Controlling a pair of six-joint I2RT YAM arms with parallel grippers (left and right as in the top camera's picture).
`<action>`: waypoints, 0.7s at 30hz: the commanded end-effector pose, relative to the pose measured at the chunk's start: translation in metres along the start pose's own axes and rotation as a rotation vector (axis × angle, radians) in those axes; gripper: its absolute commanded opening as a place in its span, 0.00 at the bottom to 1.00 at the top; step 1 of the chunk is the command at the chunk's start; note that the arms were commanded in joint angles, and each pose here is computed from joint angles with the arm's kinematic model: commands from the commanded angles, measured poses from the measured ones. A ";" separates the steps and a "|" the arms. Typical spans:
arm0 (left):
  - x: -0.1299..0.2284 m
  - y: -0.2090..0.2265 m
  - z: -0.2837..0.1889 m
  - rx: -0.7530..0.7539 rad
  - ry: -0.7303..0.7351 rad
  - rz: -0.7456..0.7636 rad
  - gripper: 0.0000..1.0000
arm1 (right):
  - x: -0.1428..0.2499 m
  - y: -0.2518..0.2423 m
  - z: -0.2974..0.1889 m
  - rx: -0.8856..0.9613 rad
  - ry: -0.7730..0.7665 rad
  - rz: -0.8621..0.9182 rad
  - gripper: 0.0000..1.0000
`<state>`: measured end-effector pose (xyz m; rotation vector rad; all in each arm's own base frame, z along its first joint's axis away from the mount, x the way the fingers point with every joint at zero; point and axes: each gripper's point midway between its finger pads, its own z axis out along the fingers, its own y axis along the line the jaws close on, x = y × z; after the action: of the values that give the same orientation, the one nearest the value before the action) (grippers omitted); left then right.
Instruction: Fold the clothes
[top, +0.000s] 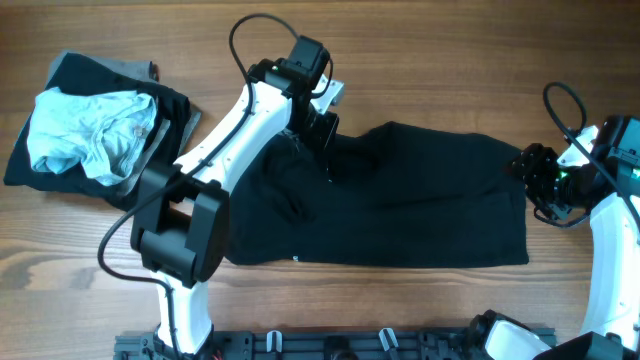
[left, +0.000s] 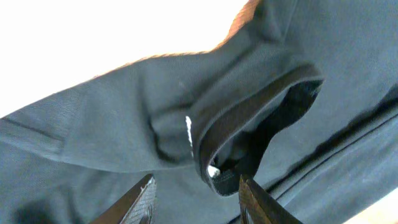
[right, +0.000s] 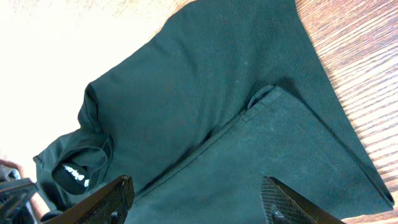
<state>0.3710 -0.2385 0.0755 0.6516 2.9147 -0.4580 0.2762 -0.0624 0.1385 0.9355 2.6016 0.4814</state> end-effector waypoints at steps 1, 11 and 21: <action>0.027 -0.011 0.034 0.093 0.110 -0.043 0.43 | -0.001 0.004 -0.004 -0.018 -0.006 -0.019 0.70; 0.038 -0.002 0.045 0.085 0.141 -0.063 0.04 | 0.000 0.004 -0.004 -0.018 -0.004 -0.018 0.70; 0.003 0.040 -0.016 -0.166 -0.033 -0.082 0.04 | -0.001 0.004 -0.004 -0.018 -0.007 -0.019 0.70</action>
<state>0.3682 -0.2056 0.0480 0.5361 3.0110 -0.3212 0.2757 -0.0622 0.1383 0.9368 2.6034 0.4820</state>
